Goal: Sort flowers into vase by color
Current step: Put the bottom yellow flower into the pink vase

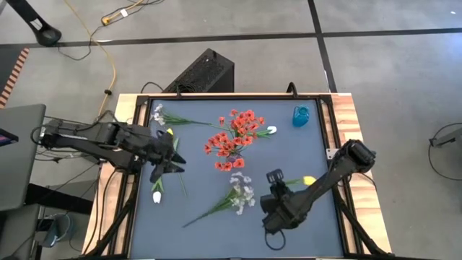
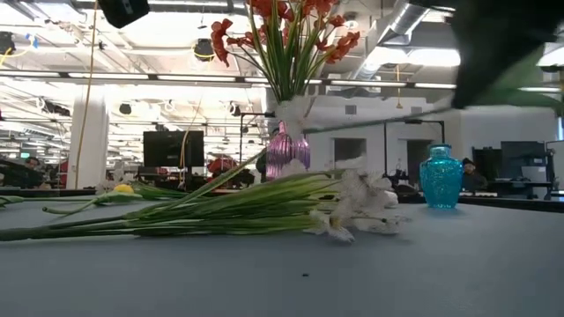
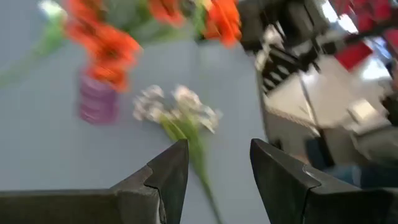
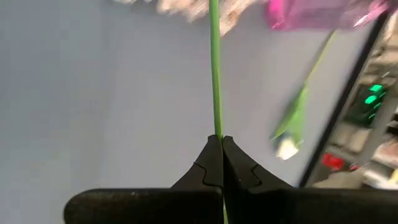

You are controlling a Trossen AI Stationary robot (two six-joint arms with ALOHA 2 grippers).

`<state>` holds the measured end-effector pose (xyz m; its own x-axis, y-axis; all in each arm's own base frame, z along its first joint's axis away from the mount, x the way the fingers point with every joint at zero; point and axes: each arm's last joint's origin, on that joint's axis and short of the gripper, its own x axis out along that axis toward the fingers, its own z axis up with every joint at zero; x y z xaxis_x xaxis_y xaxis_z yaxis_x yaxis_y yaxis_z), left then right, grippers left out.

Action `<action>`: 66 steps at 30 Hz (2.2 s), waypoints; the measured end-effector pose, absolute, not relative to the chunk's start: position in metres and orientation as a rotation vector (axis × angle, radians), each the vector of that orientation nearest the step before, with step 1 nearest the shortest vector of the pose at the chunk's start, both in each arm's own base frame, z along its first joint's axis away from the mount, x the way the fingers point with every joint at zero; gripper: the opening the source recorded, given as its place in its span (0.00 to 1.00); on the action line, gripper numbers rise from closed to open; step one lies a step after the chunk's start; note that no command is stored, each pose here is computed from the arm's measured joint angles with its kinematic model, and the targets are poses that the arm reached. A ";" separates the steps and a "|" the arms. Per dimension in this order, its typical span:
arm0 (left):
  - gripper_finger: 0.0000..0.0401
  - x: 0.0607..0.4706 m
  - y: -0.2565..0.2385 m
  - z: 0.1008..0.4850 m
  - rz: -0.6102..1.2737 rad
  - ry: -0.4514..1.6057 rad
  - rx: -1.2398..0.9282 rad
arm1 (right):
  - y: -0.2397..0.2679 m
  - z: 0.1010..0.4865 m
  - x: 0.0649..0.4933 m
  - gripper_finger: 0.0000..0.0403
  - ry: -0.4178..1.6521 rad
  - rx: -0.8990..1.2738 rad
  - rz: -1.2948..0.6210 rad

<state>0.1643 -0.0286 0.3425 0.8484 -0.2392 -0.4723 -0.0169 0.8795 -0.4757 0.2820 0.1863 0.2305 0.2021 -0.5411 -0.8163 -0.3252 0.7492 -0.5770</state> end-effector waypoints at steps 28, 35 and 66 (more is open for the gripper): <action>0.40 0.253 -0.083 0.302 -0.231 0.585 -0.573 | 0.128 0.317 0.317 0.04 1.005 -1.125 -0.028; 0.40 0.274 -0.088 0.290 -0.190 0.573 -0.688 | 0.123 0.313 0.317 0.04 1.046 -1.148 -0.017; 0.40 0.295 -0.103 0.268 -0.245 0.625 -0.809 | 0.216 0.250 0.335 0.04 0.829 -1.311 -0.222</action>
<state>0.2949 -0.1033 0.2684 0.7944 -0.4332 -0.4258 -0.0279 0.6742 -0.7380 0.3354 0.2164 0.2500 0.7015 -0.5821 -0.4111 -0.2992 0.2830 -0.9113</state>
